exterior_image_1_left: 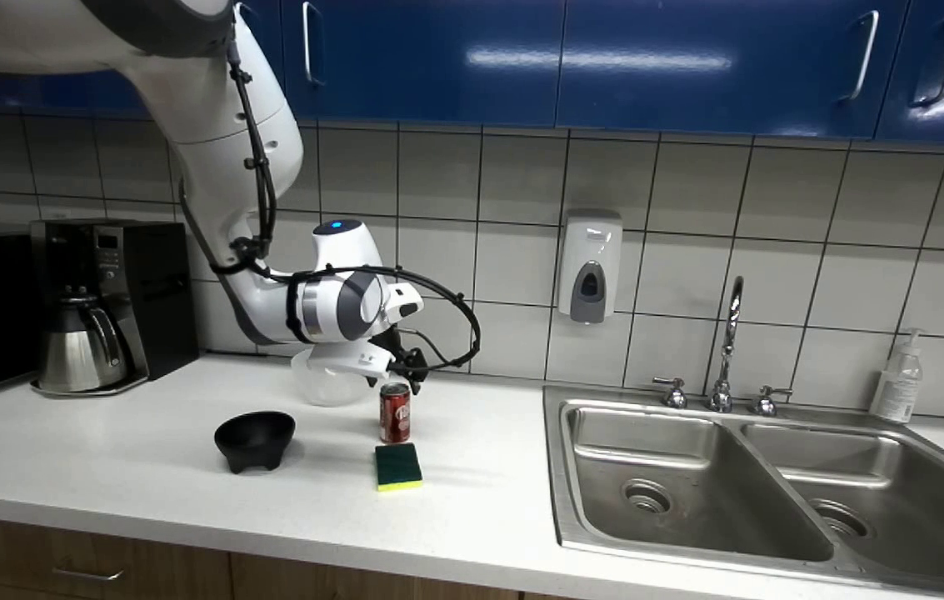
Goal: Pick up the brown dr pepper can from the clear bowl and put it on the kitchen counter
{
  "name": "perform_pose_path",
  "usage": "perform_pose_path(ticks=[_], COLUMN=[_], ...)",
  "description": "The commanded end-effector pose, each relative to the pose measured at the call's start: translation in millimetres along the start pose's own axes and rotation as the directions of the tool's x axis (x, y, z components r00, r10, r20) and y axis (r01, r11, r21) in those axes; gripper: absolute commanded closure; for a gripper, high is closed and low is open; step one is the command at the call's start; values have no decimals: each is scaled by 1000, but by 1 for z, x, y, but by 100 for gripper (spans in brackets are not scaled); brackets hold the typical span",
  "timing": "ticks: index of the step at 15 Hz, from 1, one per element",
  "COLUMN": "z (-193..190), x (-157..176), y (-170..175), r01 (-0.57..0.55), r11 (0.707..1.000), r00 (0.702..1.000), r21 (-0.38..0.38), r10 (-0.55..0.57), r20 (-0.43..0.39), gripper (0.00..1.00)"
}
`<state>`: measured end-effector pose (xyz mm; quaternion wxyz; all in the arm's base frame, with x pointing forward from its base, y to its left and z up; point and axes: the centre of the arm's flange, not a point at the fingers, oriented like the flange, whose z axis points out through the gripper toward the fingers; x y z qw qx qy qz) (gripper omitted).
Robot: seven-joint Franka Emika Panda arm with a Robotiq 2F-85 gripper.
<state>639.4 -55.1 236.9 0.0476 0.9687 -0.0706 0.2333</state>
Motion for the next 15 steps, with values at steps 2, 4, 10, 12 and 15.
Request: perform_pose_path(ticks=[2,4,10,12,15], z=[-56,-71,-110,-125,-102], x=[11,7,-42,-50,-39], y=[2,3,8,12,13], r01=[-17,-13,-7,-12,-2], r11=[1000,1000,1000,1000,1000], r00=[1000,999,992,989,992], r21=[7,1,0,-3,0], r10=[17,13,7,12,2], r20=[24,40,126,144,128], gripper=[0,0,0,0,0])
